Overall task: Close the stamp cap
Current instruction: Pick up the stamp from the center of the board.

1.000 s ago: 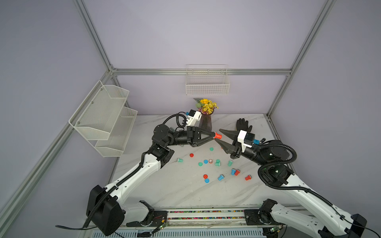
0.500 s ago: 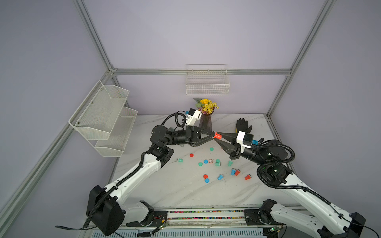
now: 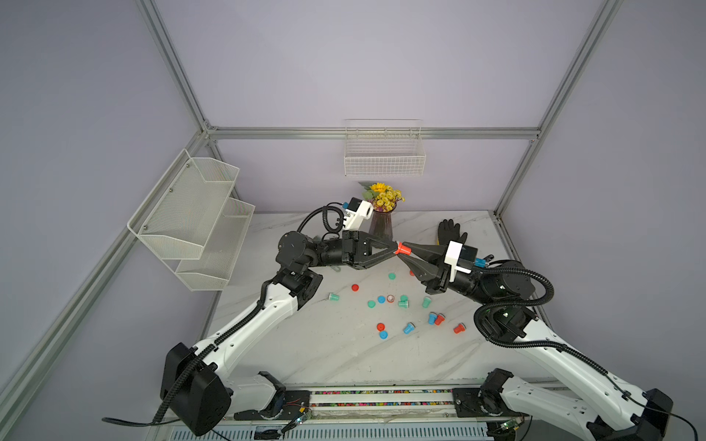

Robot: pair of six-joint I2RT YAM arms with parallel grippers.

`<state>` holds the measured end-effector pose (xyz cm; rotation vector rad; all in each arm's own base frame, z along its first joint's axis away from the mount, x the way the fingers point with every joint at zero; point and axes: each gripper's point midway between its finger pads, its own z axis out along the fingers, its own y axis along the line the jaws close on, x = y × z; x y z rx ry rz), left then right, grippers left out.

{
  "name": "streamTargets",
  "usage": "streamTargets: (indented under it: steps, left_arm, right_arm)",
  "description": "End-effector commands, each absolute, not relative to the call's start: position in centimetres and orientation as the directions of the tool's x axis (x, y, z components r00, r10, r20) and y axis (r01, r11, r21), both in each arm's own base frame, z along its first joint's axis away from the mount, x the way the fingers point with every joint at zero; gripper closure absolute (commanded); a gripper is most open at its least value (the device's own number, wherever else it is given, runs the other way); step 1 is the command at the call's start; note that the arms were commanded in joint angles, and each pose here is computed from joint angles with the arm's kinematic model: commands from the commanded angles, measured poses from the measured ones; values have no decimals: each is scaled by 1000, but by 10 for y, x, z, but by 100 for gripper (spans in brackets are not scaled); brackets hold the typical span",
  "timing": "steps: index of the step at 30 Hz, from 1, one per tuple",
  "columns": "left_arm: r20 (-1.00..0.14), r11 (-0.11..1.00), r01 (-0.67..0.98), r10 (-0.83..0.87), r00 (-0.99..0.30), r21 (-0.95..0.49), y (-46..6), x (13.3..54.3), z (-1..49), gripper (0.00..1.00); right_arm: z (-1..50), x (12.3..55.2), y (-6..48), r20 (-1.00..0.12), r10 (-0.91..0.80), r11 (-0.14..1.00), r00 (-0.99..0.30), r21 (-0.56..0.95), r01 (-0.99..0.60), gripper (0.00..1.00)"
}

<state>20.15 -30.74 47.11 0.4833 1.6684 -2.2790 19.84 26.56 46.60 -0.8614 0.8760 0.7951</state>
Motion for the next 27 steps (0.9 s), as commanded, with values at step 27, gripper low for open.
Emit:
streamTargets:
  steps: [27]
  left_arm:
    - [-482,-346,449,9,-876,-823,-313,186,482,89]
  right_arm:
    - [479,193,268,-856,299,400,421,-289,-870,85]
